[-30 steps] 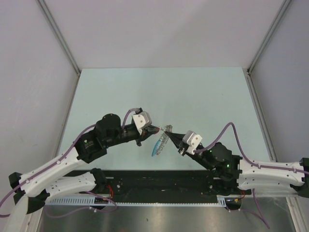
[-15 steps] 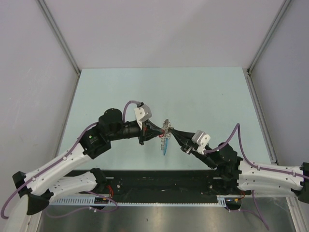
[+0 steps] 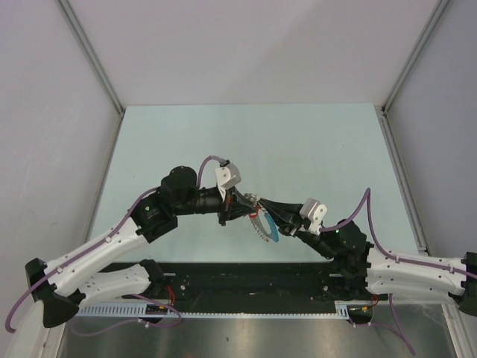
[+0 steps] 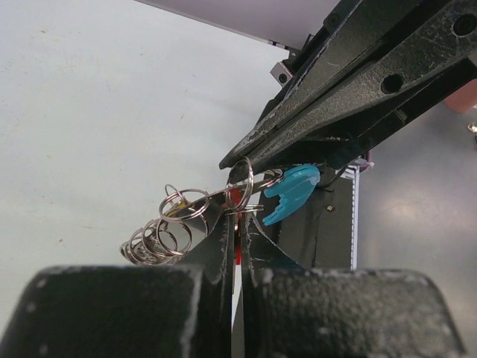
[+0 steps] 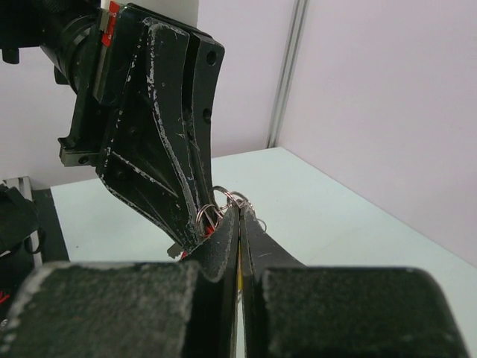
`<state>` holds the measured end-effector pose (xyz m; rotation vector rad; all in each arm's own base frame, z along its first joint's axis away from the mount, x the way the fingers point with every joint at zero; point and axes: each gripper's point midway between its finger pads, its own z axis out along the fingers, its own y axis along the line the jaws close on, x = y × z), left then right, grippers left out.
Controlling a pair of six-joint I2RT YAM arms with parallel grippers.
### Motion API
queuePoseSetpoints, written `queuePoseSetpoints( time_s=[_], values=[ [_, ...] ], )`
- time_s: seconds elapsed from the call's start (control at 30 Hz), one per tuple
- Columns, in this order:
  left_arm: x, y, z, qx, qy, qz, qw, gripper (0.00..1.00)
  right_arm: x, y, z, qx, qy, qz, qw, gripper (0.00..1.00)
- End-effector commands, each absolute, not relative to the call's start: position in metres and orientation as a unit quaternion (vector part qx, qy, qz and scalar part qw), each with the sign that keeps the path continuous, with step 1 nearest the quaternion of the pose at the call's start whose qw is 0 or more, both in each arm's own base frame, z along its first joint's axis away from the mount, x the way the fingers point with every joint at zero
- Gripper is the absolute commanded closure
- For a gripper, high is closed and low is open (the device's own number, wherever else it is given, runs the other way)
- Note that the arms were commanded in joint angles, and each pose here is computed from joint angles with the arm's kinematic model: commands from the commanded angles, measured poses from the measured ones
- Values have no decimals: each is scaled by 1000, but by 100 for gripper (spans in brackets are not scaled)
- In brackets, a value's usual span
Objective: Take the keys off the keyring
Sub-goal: Remove the key from the keyring.
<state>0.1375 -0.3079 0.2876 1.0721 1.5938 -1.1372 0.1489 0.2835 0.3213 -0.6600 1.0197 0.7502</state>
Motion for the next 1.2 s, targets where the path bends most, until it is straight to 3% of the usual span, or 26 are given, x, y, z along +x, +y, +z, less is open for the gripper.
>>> queuePoseSetpoints(
  time_s=[0.0, 0.07, 0.37, 0.43, 0.5, 0.6, 0.7, 0.83, 1.17],
  values=[
    [140, -301, 298, 445, 623, -441, 469, 100, 143, 272, 345, -264, 455, 381, 760, 100],
    [142, -299, 299, 448, 624, -431, 474, 100, 143, 270, 341, -268, 463, 380, 754, 94],
    [144, -301, 300, 455, 617, -428, 479, 100, 139, 266, 326, -291, 483, 377, 734, 86],
    [144, -301, 300, 454, 618, -427, 479, 100, 138, 265, 325, -292, 485, 377, 733, 90],
    [145, -300, 302, 461, 613, -421, 484, 100, 136, 267, 322, -307, 483, 376, 729, 100],
    [146, -299, 303, 464, 610, -418, 488, 100, 138, 269, 320, -310, 489, 377, 723, 100],
    [146, -299, 303, 464, 612, -415, 489, 99, 146, 270, 321, -292, 515, 377, 712, 84],
    [147, -298, 304, 462, 614, -413, 490, 100, 144, 279, 320, -300, 540, 388, 684, 74],
    [148, -297, 306, 464, 613, -407, 493, 100, 143, 292, 307, -331, 582, 380, 638, 73]
  ],
)
